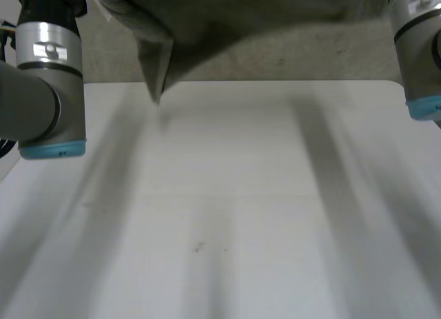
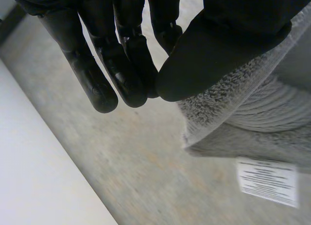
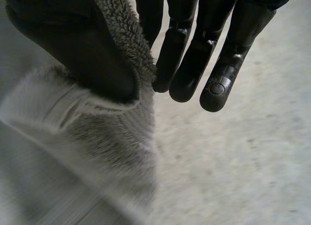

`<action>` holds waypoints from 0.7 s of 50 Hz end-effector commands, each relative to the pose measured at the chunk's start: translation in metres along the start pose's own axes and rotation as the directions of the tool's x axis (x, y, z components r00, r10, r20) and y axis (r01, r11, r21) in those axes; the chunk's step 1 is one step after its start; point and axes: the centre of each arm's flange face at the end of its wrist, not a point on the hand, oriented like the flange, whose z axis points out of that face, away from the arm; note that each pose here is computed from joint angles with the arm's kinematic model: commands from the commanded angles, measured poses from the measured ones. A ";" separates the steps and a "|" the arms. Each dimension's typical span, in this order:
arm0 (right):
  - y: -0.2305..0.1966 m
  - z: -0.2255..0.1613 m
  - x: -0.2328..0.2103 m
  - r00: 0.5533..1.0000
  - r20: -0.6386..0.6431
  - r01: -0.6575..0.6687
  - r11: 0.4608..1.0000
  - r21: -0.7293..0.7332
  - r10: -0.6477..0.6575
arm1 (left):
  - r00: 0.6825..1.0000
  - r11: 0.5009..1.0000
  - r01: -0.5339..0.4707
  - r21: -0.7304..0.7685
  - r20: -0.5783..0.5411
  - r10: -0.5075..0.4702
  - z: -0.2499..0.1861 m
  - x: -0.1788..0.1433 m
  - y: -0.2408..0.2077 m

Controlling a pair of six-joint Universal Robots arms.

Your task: Fold the towel.

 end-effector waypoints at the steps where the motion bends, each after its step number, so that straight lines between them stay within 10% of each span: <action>1: 0.039 -0.041 -0.046 0.955 0.287 -0.013 0.973 -0.231 0.081 | 0.985 0.964 -0.055 -0.259 -0.173 0.009 -0.054 0.018 0.037; 14: 0.137 -0.163 -0.118 0.767 0.510 0.134 0.679 -0.722 0.391 | 0.836 0.753 -0.265 -0.602 -0.532 -0.131 -0.207 0.080 0.096; 35: 0.141 -0.168 -0.072 0.824 0.422 0.099 0.638 -0.763 0.377 | 0.845 0.772 -0.242 -0.588 -0.519 -0.131 -0.188 0.054 0.054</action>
